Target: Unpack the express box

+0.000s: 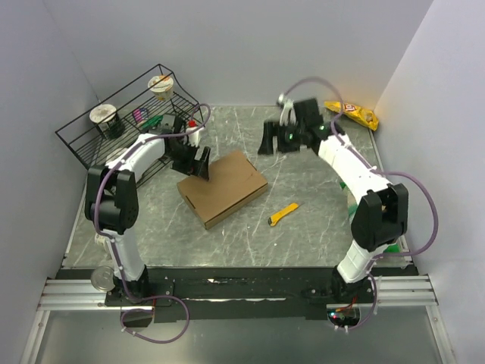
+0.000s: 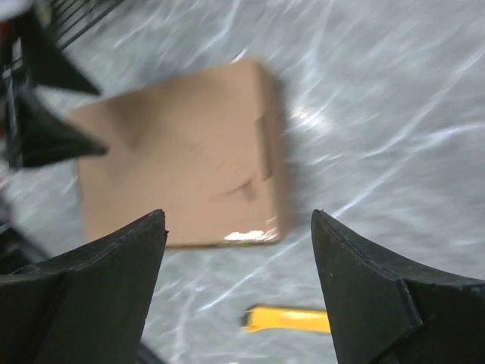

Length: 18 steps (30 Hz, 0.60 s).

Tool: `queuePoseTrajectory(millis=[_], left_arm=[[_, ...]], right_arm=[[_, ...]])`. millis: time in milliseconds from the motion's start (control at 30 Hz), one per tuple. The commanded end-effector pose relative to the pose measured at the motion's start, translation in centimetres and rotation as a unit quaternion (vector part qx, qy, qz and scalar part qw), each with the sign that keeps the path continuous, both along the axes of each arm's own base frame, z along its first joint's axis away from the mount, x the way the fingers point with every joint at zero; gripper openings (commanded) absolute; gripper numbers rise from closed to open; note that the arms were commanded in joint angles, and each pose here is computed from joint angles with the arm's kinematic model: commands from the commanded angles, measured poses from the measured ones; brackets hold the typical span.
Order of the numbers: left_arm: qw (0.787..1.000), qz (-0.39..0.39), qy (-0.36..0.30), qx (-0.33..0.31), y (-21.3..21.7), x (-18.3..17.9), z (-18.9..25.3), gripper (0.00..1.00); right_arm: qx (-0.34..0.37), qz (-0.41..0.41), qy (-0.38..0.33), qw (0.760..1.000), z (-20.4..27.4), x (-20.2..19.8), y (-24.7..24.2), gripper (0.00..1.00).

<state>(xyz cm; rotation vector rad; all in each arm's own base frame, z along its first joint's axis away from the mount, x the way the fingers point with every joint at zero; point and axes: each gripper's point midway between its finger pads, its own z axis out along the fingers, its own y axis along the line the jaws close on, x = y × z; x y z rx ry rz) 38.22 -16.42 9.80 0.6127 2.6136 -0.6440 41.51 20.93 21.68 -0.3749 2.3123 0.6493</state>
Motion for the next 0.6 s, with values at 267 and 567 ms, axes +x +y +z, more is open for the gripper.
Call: queuePoseTrajectory(millis=[267, 567], left_arm=[[0.997, 0.029, 0.056, -0.048, 0.3, -4.2, -1.2, 0.97], [0.987, -0.041, 0.089, -0.127, -1.5, -10.2, 0.9, 0.96]], right_arm=[[0.019, 0.054, 0.226, 0.972, -9.6, -9.0, 4.3, 0.86], [0.063, 0.088, 0.177, 0.978, -8.9, -3.2, 8.0, 0.88]])
